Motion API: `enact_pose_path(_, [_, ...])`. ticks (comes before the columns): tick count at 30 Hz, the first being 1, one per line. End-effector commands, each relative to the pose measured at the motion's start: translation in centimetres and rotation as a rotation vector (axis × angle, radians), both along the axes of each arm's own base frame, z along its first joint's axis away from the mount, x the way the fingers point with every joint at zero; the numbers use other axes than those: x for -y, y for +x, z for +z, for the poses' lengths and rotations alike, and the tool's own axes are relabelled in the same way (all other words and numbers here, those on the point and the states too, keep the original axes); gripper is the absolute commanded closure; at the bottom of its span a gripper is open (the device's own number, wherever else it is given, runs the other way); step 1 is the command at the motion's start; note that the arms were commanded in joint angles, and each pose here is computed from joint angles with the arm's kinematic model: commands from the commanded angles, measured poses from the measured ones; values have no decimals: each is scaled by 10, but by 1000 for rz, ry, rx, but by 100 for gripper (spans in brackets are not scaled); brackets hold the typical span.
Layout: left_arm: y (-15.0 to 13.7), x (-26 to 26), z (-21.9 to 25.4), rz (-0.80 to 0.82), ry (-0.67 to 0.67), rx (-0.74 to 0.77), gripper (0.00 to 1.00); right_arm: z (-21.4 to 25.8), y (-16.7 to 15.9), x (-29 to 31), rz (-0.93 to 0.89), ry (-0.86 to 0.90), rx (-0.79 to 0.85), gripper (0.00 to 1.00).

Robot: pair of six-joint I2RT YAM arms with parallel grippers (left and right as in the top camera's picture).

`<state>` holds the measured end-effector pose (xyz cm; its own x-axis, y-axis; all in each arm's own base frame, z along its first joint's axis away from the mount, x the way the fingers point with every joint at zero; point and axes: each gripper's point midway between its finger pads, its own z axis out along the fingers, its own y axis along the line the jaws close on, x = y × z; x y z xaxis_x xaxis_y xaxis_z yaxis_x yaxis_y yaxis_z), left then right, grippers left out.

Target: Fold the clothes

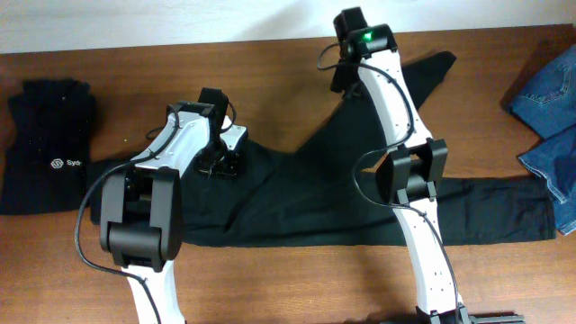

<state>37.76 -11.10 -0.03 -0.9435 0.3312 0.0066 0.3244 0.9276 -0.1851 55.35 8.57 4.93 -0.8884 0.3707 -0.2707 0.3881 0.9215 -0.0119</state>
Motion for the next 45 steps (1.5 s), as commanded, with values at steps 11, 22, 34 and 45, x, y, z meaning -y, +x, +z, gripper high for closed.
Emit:
enact_pose_path(11, [-4, -8, -16, 14, 30, -29, 99, -14, 5, 12, -21, -45, 10, 36])
enact_pose_path(22, [-2, -8, -16, 14, 29, -22, 99, -47, -16, 25, -33, -76, -103, 45])
enact_pose_path(34, [2, -7, -16, 14, 25, -5, 99, -50, -41, 52, -68, -115, -212, 96])
enact_pose_path(45, [2, -8, -17, 13, 28, -3, 99, -17, -54, 65, -118, -107, -244, 96])
